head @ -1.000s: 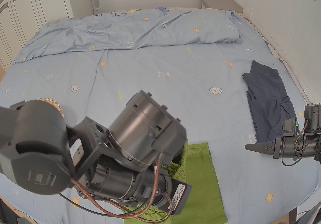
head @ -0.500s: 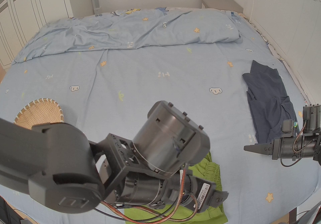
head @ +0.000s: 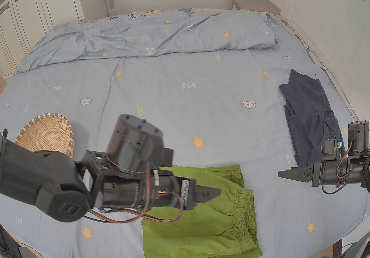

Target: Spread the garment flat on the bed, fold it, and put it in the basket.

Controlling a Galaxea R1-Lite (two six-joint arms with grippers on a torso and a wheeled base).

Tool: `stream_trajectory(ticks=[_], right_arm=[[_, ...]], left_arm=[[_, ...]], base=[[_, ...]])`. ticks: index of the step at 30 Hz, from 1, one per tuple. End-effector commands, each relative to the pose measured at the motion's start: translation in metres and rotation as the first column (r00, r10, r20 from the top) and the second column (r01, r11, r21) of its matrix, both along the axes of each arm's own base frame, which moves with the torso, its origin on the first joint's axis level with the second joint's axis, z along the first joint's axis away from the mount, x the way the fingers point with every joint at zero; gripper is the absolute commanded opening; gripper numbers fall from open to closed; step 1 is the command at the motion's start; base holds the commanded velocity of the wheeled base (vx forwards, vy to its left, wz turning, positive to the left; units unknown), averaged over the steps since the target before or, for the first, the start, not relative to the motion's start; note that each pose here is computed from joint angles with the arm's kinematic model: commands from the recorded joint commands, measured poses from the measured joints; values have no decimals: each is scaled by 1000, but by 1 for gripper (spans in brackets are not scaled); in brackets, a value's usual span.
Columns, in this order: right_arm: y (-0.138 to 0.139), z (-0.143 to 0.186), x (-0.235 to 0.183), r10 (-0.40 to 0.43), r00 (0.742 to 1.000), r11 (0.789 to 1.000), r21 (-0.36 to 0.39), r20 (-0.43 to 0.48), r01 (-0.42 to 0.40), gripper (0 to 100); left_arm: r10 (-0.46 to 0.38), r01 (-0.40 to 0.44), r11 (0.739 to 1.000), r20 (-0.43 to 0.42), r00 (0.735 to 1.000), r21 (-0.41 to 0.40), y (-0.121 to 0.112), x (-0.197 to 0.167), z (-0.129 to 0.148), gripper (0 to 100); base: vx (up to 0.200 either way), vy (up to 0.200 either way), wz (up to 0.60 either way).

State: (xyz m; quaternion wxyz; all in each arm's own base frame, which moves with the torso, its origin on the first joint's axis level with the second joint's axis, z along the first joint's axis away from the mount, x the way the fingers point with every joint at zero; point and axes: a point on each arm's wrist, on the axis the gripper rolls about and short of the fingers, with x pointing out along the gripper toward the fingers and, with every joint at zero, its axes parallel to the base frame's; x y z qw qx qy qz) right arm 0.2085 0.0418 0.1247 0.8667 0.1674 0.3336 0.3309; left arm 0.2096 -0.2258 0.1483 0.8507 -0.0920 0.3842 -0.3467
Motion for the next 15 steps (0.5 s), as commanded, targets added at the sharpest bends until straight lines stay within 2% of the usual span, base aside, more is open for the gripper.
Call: stream_trajectory(ticks=[1,3,4,5,8,13,15], right_arm=[[10,9,-11,47,998,999,2,42,-47,100],[16,12,-18,83,995,997,3,58,-83,100],[17,13,-18,85,995,996,4,59,-85,100],[23,17,-26,126,989,992,9,79,-127,100],[36,20,-33,202,975,979,11,97,-204,100],[62,16,-32,316,946,948,7,76,-318,100],[72,13,-24,338,939,941,6,60,-339,100]], left_arm=[[147,-161,983,-155,977,-83,76,2,-9,100],[159,-184,975,-190,969,-121,96,1,-15,100],[160,-185,975,-193,968,-122,97,1,-16,100],[156,-190,970,-216,964,-151,109,0,-23,100],[169,-210,963,-233,958,-166,123,-2,-36,100],[184,-227,962,-249,951,-154,128,-3,-57,100],[185,-227,963,-259,948,-144,126,2,-66,100]], base=[[0,0,0],[0,0,0],[0,0,0],[0,0,0],[0,0,0],[0,0,0],[0,0,0]])
